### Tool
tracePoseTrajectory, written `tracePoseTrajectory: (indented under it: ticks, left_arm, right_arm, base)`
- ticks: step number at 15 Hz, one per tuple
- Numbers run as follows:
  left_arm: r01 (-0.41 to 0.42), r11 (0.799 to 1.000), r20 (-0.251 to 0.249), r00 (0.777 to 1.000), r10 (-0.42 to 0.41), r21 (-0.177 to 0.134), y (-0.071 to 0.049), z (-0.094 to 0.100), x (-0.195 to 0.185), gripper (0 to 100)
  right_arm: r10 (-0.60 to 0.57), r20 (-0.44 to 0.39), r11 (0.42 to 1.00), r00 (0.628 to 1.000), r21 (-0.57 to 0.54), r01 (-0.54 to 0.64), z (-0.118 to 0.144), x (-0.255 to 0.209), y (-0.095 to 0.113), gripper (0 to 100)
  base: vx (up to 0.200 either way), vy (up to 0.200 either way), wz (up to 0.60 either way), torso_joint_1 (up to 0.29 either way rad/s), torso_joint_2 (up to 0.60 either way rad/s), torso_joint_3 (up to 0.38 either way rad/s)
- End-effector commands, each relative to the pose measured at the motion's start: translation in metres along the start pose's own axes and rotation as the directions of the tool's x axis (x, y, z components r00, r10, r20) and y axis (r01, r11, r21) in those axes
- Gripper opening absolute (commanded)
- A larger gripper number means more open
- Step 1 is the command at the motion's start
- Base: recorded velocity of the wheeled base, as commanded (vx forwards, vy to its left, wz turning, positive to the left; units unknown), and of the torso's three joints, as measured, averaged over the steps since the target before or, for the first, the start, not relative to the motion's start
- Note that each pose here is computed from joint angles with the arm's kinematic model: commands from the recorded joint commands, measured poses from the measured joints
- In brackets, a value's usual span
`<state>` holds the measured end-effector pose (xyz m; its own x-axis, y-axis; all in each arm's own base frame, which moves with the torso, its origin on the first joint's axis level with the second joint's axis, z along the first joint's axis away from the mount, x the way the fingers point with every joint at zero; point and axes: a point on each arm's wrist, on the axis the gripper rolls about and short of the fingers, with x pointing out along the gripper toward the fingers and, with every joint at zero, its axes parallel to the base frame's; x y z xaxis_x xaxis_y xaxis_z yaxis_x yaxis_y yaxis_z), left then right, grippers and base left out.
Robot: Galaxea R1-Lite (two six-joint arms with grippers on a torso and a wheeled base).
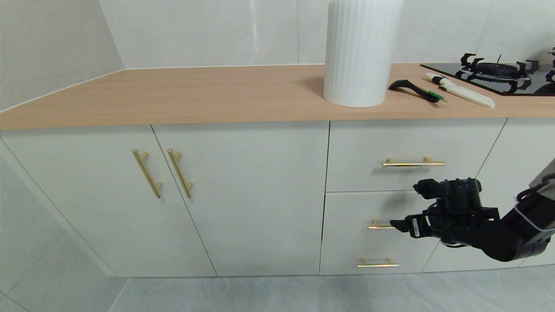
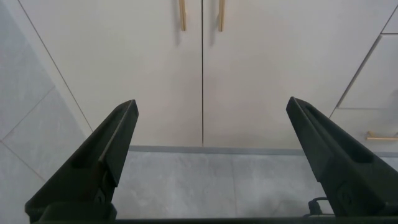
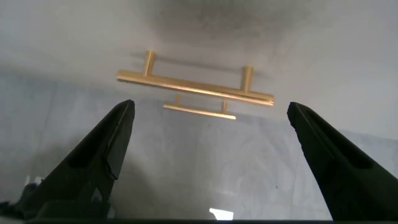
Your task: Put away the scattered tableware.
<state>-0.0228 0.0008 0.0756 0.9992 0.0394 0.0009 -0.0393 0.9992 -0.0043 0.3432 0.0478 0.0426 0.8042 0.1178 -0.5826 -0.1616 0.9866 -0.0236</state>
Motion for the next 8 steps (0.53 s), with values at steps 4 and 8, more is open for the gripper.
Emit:
tracePoseTrajectory:
  ticks: [4, 8]
  left_arm:
    - [-0.001, 1.0, 0.001, 1.0, 0.001, 0.0, 0.0, 0.0, 0.0, 100]
    - [-0.001, 1.0, -0.001, 1.0, 0.001, 0.0, 0.0, 0.0, 0.0, 100]
  right_arm:
    - [-0.044, -0.01, 0.999, 0.999, -0.004, 0.044, -0.016, 0.029, 0.002, 100]
    - [-0.078, 0.017, 0.997, 0.997, -0.006, 0.078, -0.014, 0.038, 0.006, 100]
  base:
    - [0.0, 0.0, 0.0, 0.0, 0.0, 0.0]
    - [0.0, 0.0, 0.0, 0.0, 0.0, 0.0]
